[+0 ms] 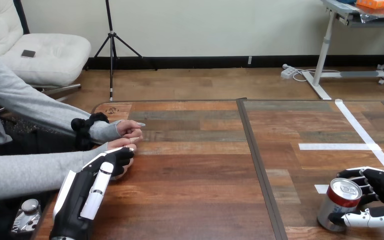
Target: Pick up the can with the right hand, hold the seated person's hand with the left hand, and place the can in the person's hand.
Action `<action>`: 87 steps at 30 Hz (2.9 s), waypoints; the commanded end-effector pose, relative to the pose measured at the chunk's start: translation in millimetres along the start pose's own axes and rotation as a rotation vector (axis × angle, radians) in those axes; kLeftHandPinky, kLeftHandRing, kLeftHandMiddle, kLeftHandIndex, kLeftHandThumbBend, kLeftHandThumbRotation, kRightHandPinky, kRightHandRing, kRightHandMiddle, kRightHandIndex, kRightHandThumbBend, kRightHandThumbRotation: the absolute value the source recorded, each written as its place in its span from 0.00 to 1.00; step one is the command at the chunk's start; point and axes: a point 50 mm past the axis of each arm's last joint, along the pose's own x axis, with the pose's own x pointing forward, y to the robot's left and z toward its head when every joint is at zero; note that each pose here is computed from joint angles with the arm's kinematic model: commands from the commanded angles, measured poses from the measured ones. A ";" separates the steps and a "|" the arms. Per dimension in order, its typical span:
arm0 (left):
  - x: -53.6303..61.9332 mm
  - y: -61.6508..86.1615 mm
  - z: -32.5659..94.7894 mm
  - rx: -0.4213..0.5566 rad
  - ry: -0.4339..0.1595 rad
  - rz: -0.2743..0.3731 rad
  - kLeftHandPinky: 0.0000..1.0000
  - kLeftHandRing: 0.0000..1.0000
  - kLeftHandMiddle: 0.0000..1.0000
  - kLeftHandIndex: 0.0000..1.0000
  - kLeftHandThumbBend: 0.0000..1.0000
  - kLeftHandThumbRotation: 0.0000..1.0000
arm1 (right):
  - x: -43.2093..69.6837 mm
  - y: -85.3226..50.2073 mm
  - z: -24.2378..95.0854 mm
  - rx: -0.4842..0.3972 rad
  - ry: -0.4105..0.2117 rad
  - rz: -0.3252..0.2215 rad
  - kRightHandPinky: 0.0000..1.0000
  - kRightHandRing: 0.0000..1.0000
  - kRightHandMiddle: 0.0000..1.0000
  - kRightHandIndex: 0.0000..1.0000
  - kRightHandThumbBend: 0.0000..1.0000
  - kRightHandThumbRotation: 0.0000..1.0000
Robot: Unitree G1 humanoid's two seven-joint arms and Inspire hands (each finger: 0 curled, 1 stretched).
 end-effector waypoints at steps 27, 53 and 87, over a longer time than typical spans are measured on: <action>19.9 1.3 20.6 0.020 -0.114 -0.008 0.81 0.82 0.79 0.69 0.33 1.00 | 16.7 -13.7 15.9 -0.025 -0.107 -0.138 0.33 0.37 0.42 0.49 0.79 0.00; 20.9 1.1 21.1 0.039 -0.116 -0.012 0.79 0.81 0.78 0.66 0.29 1.00 | 19.6 -14.8 9.5 -0.054 -0.143 -0.151 0.27 0.32 0.38 0.44 0.78 0.00; 20.5 -0.3 21.8 0.057 -0.121 -0.013 0.77 0.81 0.77 0.66 0.28 1.00 | 20.2 -14.3 12.0 -0.042 -0.174 -0.165 0.27 0.32 0.38 0.44 0.80 0.00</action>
